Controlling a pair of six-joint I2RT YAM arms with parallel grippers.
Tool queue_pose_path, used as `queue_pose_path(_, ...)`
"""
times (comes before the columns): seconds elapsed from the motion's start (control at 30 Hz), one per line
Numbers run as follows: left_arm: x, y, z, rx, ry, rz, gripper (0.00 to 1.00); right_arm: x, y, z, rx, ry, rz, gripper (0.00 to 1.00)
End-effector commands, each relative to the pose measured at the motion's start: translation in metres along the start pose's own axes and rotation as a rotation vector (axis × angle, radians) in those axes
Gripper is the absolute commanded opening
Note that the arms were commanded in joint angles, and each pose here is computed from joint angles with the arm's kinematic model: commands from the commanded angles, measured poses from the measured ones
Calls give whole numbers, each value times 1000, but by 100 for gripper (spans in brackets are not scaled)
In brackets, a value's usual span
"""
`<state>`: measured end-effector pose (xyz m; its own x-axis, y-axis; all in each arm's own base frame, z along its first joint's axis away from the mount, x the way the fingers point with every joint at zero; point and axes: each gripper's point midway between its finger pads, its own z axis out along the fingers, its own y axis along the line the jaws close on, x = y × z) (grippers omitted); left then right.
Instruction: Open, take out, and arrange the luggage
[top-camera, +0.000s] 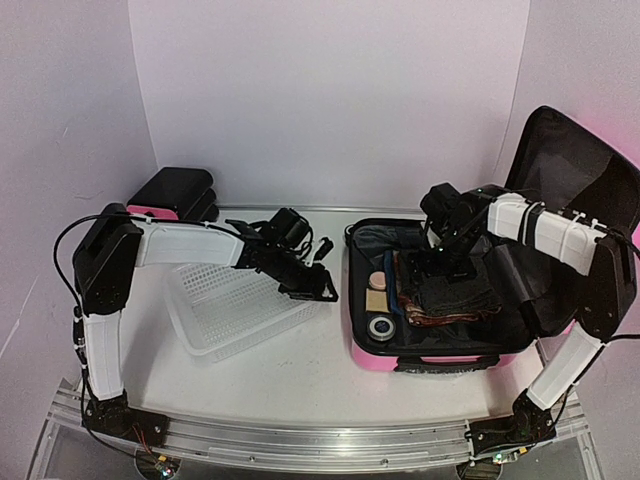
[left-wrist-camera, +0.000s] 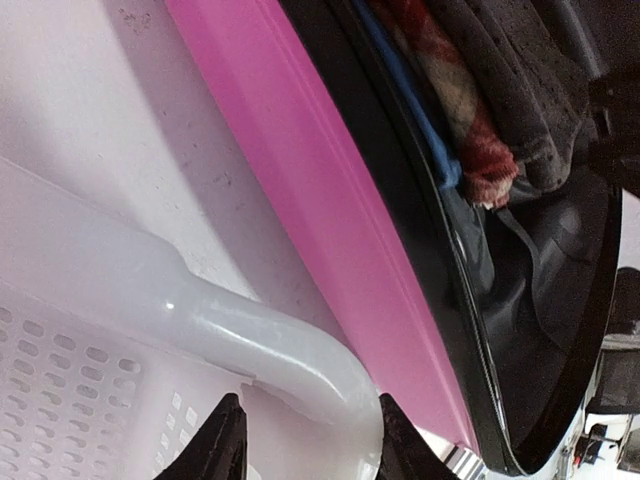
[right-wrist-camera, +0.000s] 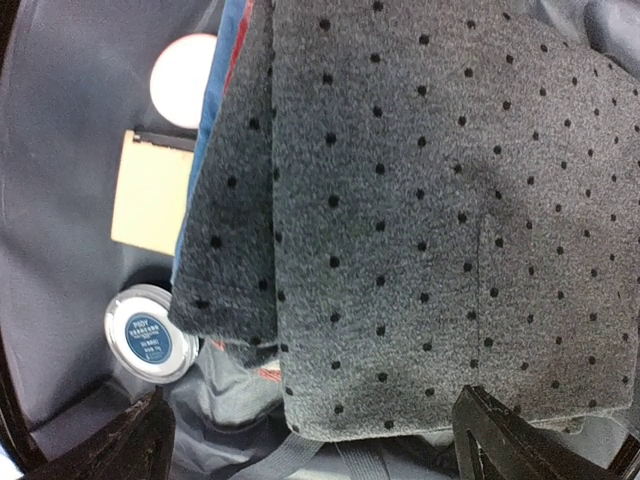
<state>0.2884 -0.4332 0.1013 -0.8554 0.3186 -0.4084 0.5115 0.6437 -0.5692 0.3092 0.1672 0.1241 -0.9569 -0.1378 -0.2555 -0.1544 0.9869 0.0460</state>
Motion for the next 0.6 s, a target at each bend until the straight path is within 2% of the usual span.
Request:
queue_pose_path(0.0,30,-34,-10,135,91,29,32,-21,5,-6,3,-50,35,98)
queue_pose_path(0.23,61,-59,-7,214,169,85,31,-38,18,4,47,-68,29,98)
queue_pose_path(0.4,76,-67,-11,238,188,121,30,-43,17,16,102,-65,39,90)
queue_pose_path(0.47,79,-71,-17,251,185,138,35,-44,12,19,129,-70,44,90)
queue_pose_path(0.57,82,-81,-26,283,182,180,49,-44,11,25,145,-64,45,89)
